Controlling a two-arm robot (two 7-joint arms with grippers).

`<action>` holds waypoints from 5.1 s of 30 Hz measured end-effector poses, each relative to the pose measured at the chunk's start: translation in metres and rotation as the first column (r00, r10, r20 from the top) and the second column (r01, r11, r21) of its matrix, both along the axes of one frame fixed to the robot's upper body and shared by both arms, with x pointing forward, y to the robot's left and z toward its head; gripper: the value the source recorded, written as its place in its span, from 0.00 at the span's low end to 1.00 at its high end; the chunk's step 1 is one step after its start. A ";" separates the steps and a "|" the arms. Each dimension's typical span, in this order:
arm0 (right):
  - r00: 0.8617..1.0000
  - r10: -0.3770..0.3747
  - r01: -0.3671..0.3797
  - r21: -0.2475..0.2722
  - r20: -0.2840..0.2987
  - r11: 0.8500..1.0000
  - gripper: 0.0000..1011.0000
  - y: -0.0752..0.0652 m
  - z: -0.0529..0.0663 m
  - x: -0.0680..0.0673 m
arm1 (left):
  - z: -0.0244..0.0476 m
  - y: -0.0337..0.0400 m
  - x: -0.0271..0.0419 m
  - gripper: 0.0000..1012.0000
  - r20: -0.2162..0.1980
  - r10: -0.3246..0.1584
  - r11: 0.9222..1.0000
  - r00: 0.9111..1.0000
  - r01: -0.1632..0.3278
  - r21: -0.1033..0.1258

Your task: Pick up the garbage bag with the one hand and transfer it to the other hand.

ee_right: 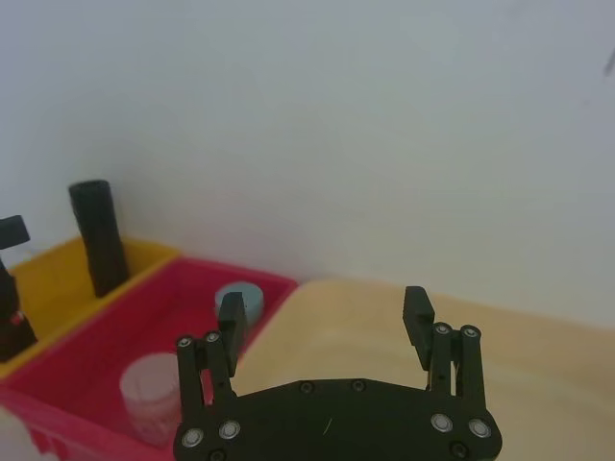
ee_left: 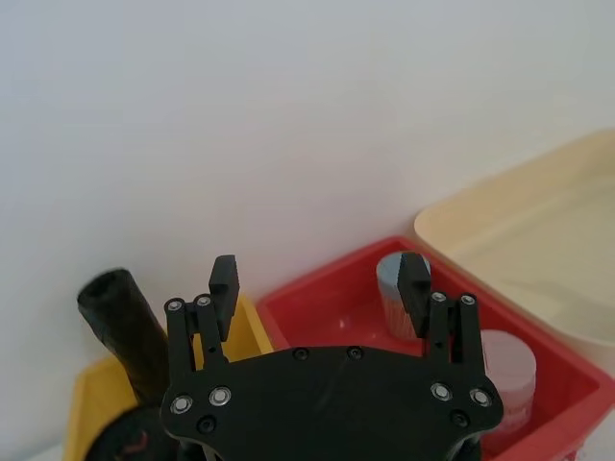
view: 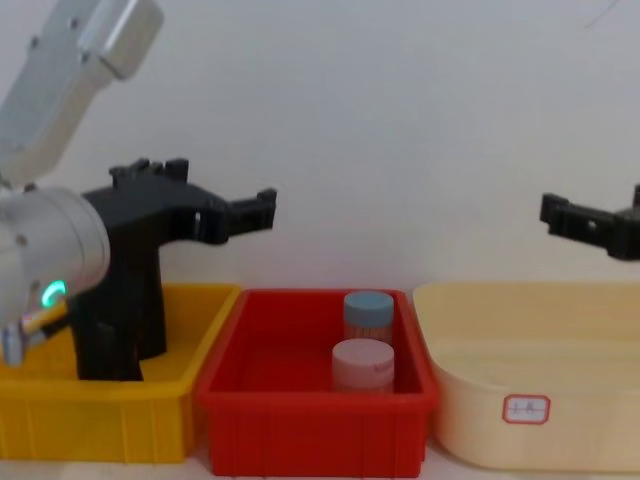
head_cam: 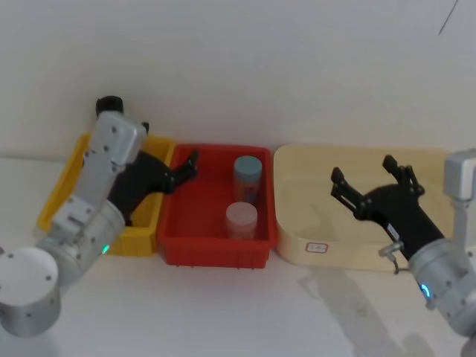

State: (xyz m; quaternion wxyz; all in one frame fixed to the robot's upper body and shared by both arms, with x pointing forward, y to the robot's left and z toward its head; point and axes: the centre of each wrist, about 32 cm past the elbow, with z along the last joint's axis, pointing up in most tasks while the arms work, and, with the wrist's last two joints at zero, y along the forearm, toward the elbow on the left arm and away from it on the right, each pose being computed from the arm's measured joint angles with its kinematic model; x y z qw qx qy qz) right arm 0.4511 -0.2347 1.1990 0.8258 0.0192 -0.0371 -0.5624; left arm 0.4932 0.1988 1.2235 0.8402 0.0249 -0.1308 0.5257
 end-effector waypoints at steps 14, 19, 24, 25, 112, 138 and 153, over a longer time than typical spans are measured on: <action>0.995 0.098 -0.098 0.008 0.004 0.995 0.99 0.032 0.050 0.018 | 0.0604 0.0520 -0.0035 0.99 0.004 -0.040 0.999 0.999 0.040 -0.005; 0.990 0.134 -0.134 0.004 -0.032 0.991 0.99 0.044 0.063 0.022 | 0.0700 0.0726 -0.0055 0.99 -0.028 -0.049 0.999 0.998 0.049 0.011; 0.985 0.159 -0.159 -0.001 -0.072 0.987 0.99 0.052 0.069 0.025 | 0.0752 0.0929 -0.0065 0.99 -0.078 -0.058 0.998 0.995 0.061 0.035; 0.983 0.163 -0.163 -0.002 -0.081 0.987 0.99 0.053 0.069 0.026 | 0.0754 0.0954 -0.0065 0.99 -0.089 -0.061 0.997 0.994 0.065 0.037; 0.854 0.314 -0.334 0.026 -0.414 0.942 0.99 0.083 0.018 0.084 | -0.0061 0.1342 0.0856 0.99 -0.393 -0.283 0.951 0.875 0.308 -0.001; 0.847 0.295 -0.335 -0.013 -0.442 0.942 0.99 0.081 0.010 0.088 | -0.0070 0.1310 0.0889 0.49 -0.388 -0.271 0.954 0.881 0.298 0.010; 0.855 0.276 -0.346 -0.087 -0.439 0.934 0.99 0.082 0.007 0.102 | -0.0072 0.1305 0.0892 0.44 -0.387 -0.270 0.955 0.881 0.298 0.012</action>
